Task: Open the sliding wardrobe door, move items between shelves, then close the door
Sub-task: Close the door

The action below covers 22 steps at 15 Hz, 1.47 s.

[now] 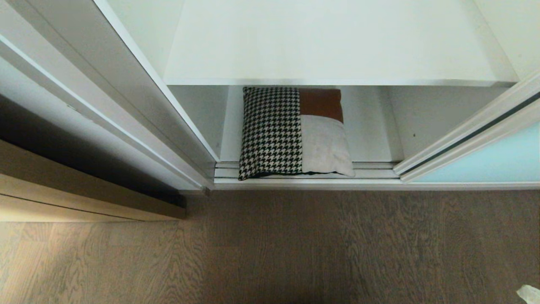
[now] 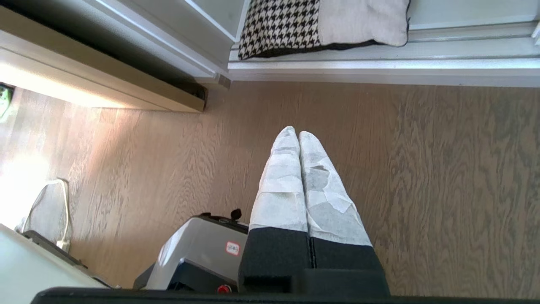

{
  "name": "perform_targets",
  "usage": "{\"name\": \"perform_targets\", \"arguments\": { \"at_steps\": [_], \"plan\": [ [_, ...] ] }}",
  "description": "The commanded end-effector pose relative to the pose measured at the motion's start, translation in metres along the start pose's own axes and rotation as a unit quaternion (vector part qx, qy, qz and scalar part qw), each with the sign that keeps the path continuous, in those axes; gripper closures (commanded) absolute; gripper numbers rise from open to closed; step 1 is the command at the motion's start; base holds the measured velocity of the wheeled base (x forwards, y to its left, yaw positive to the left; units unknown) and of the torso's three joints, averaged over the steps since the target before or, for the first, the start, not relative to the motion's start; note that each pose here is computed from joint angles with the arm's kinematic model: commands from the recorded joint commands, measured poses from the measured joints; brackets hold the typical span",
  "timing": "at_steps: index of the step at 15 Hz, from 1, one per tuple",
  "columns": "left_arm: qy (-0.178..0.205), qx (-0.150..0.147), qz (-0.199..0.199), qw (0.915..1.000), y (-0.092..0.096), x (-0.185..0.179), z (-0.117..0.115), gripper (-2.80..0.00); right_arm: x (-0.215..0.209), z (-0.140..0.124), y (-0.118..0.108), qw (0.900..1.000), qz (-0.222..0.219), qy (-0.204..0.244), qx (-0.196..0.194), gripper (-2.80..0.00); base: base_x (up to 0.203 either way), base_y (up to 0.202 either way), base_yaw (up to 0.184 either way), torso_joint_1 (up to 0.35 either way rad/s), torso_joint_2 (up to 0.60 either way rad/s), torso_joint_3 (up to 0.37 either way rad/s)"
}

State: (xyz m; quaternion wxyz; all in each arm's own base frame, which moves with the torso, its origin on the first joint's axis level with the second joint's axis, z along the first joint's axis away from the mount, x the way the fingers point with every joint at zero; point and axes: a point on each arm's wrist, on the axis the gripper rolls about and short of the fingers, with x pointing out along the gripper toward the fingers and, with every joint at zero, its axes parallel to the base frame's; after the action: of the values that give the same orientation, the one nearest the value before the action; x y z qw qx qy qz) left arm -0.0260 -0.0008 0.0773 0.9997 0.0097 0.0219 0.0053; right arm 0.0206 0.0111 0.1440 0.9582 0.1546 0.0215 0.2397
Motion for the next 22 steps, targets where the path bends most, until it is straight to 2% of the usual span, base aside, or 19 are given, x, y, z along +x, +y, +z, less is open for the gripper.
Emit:
{"name": "perform_targets", "arguments": {
  "at_steps": [1,6,9,15,17,20,22],
  "plan": [
    [0.007,-0.003,0.001,1.0,0.0,0.001,-0.002,0.0,-0.002,0.001,0.0,1.0,0.002,-0.008,0.003,0.0,0.0,0.0,0.0,0.0,0.0,0.0],
    [0.007,-0.007,0.001,0.9999,0.0,0.001,-0.002,0.0,-0.002,0.004,0.001,1.0,0.004,-0.013,0.005,0.0,0.0,0.0,0.0,0.0,0.0,0.0],
    [0.007,-0.007,0.001,0.9999,0.0,0.001,-0.002,0.0,0.004,0.018,0.006,1.0,-0.004,-0.021,0.008,0.0,0.0,0.0,0.0,0.0,0.0,0.0],
    [0.007,-0.007,0.001,0.9999,0.0,0.001,-0.002,0.0,0.004,0.061,0.015,0.995,-0.076,-0.07,0.007,0.0,0.0,0.0,0.0,0.0,0.0,0.0],
    [0.007,-0.007,0.001,0.9999,0.0,0.001,-0.002,0.0,-0.002,0.072,0.017,0.991,-0.112,-0.073,-0.016,0.0,0.0,0.0,0.0,0.0,0.0,0.0],
    [0.007,-0.007,0.001,0.9999,0.0,0.001,-0.002,0.0,-0.006,0.08,0.018,0.984,-0.139,-0.076,-0.081,0.0,0.0,0.0,0.0,0.0,0.0,0.0],
    [0.007,-0.007,0.001,0.9999,0.0,0.001,-0.002,0.0,-0.008,0.09,0.02,0.978,-0.167,-0.097,-0.081,0.0,0.0,0.0,0.0,0.0,0.0,0.0]
  ]
}}
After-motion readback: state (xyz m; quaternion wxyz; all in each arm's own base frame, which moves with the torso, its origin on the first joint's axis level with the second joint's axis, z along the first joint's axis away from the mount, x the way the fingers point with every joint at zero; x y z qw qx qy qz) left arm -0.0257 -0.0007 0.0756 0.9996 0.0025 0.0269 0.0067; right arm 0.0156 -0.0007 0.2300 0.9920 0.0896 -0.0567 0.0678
